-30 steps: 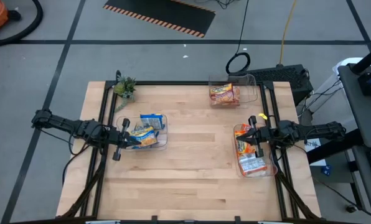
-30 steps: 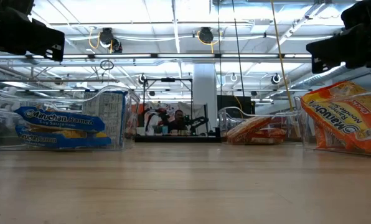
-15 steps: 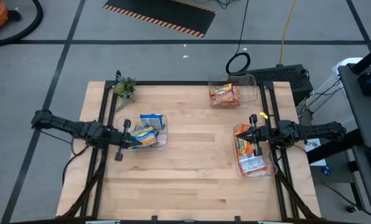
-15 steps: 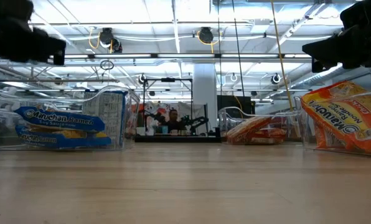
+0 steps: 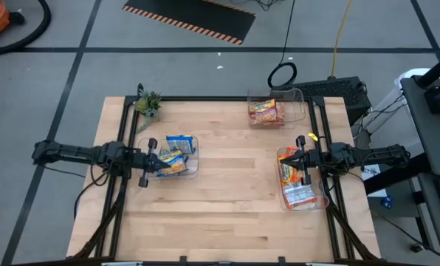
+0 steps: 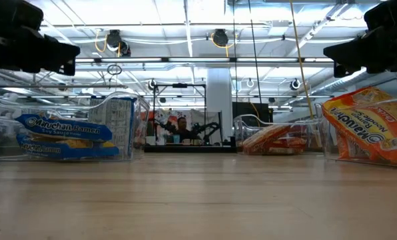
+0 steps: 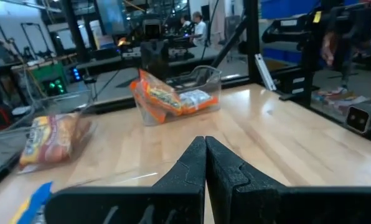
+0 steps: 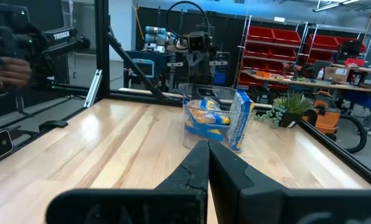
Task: Sort Maruchan noodles
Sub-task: Return to Home Position
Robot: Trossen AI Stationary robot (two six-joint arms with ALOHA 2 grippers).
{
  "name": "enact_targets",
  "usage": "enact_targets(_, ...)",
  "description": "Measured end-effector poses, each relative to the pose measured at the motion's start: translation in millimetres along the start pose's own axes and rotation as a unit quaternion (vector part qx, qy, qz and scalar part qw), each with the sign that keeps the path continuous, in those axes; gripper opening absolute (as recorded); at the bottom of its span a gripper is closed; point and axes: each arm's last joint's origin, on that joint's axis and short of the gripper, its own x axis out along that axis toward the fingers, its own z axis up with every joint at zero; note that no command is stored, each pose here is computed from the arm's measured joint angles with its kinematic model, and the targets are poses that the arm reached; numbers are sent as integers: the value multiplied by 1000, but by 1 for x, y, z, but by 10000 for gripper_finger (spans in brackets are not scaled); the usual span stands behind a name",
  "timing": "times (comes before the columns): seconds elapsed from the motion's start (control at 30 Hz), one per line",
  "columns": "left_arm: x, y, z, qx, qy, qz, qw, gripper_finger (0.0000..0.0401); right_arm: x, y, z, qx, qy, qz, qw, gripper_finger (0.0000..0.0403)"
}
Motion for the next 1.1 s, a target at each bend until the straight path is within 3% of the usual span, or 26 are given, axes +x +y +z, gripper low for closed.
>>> enact_targets(0.27,-2,6,-6,-4,31,27,999,3,0,0,0,0,0,0,1000,0)
enact_targets(0.5,-9,8,0,-4,-9,35,999,3,0,0,0,0,-1,1,1000,0)
enact_targets(0.7,-16,10,3,-7,5,57,998,3,0,0,0,0,-1,1,1000,0)
enact_targets(0.93,-17,9,4,-50,16,51,997,3,0,0,0,0,0,1,1000,0)
enact_targets(1.1,-16,9,4,-40,15,43,998,3,0,0,0,0,-1,1,1000,0)
